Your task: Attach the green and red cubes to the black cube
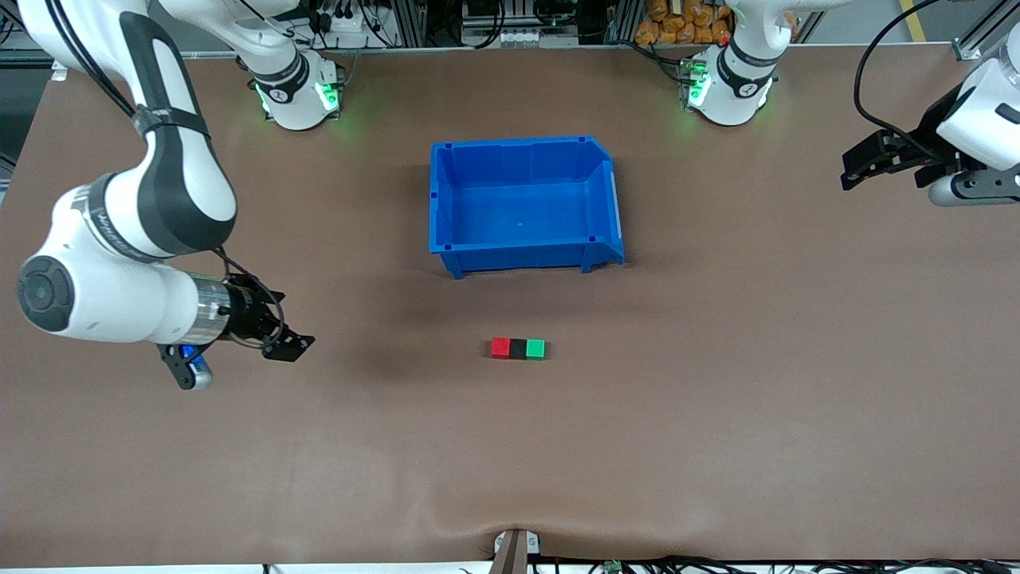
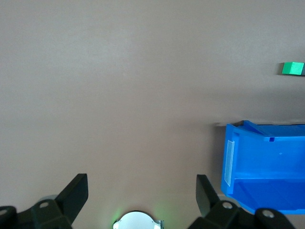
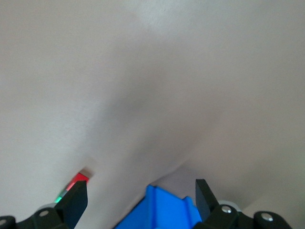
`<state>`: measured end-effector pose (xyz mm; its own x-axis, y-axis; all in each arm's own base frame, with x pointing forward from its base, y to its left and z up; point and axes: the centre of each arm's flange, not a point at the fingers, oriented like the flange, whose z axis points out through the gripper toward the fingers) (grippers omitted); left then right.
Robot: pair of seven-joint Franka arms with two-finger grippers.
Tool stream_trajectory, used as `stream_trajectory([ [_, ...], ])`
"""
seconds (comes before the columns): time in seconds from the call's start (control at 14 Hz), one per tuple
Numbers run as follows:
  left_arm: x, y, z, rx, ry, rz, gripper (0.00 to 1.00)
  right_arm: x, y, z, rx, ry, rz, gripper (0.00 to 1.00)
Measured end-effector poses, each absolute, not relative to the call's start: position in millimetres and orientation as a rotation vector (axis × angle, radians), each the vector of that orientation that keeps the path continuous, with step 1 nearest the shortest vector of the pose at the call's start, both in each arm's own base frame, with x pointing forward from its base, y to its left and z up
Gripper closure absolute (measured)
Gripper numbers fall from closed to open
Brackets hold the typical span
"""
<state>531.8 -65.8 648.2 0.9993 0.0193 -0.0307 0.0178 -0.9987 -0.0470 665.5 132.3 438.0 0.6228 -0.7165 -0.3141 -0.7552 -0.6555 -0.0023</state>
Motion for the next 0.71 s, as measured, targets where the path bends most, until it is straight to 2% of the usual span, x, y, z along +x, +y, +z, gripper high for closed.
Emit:
stream_trajectory([
  [0.71,533.1,-65.9,649.2,-3.096,-0.029,0.030,0.00,659.9,105.3,449.3,-2.882,0.948,0.403,0.00],
])
